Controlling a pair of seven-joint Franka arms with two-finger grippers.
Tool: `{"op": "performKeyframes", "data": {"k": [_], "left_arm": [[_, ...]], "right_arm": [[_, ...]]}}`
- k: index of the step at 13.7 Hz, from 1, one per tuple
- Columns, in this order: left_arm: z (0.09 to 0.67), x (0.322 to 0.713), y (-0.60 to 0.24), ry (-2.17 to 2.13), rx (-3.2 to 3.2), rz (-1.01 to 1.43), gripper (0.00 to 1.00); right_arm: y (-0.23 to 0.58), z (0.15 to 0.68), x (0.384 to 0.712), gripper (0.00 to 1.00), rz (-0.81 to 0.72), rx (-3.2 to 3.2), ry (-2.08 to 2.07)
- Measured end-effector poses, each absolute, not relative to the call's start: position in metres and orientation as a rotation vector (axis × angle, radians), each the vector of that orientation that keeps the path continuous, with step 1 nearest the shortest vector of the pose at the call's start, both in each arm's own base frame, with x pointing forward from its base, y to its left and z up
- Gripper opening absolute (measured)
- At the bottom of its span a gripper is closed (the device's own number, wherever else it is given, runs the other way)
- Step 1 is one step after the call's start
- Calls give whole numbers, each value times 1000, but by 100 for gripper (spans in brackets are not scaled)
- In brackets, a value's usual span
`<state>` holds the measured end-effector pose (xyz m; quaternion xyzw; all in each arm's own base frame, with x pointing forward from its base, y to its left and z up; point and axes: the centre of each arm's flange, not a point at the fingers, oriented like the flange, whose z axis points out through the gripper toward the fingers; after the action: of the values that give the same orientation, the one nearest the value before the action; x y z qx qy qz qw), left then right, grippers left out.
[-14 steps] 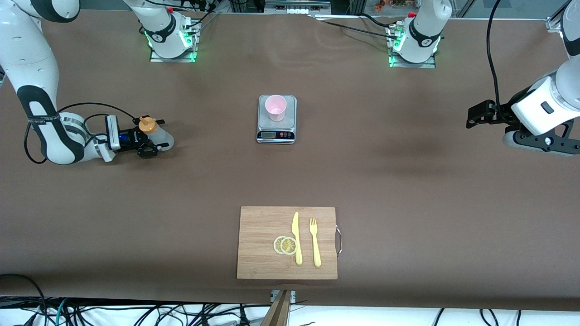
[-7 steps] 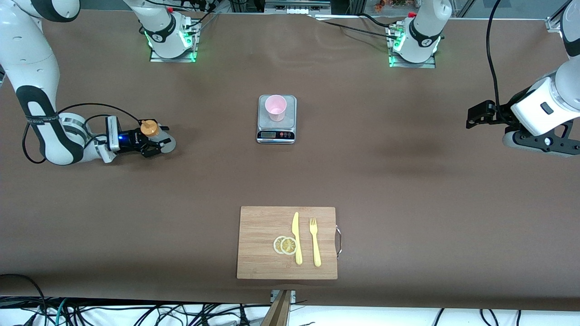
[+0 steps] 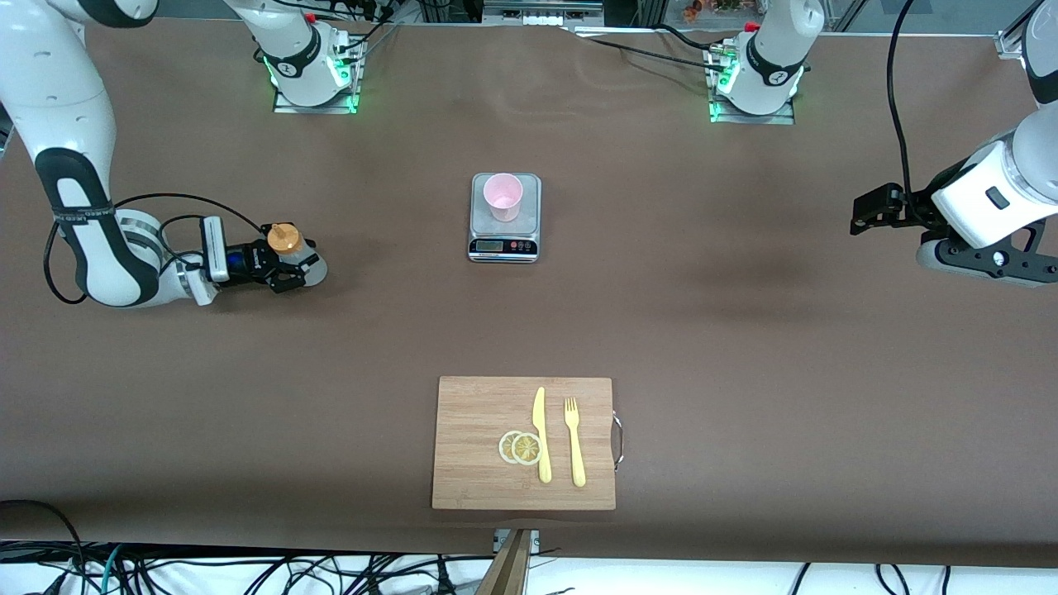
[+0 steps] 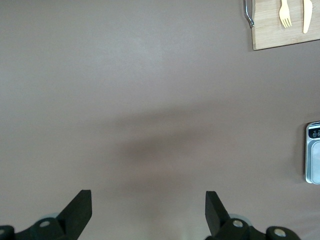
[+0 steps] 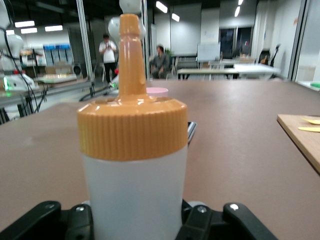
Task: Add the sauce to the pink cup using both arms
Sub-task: 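Grasp the white squeeze bottle with the right gripper, then lift and carry the bottle with the right gripper over the cup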
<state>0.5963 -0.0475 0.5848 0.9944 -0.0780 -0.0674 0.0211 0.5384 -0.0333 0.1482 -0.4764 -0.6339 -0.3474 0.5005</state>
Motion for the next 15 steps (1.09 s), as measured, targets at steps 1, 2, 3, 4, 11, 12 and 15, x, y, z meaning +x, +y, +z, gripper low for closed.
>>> {"op": "performKeyframes", "data": {"k": [1,2,3,4,11,12,15], "left_arm": [[585,596,-47,-242,3083,-209,100],[585,596,-47,-241,3083,-209,100],[585,596,-47,-241,3083,-209,100],[585,596,-47,-241,3083,-209,100],[585,597,-47,-241,3083,-209,100],[585,597,-47,-240,3083,-208,100],[585,597,-47,-240,3083,-208,100]], "right_arm": [[-25,170,549,26,-810,-1193,-1570],[-14,196,560,26,-777,-1240,-1605],[-2,222,568,26,-738,-1295,-1643],[11,246,573,26,-695,-1356,-1678],[150,313,542,26,-342,-1703,-1793],[170,317,533,26,-286,-1750,-1811],[215,314,500,26,-170,-1877,-1843]]}}
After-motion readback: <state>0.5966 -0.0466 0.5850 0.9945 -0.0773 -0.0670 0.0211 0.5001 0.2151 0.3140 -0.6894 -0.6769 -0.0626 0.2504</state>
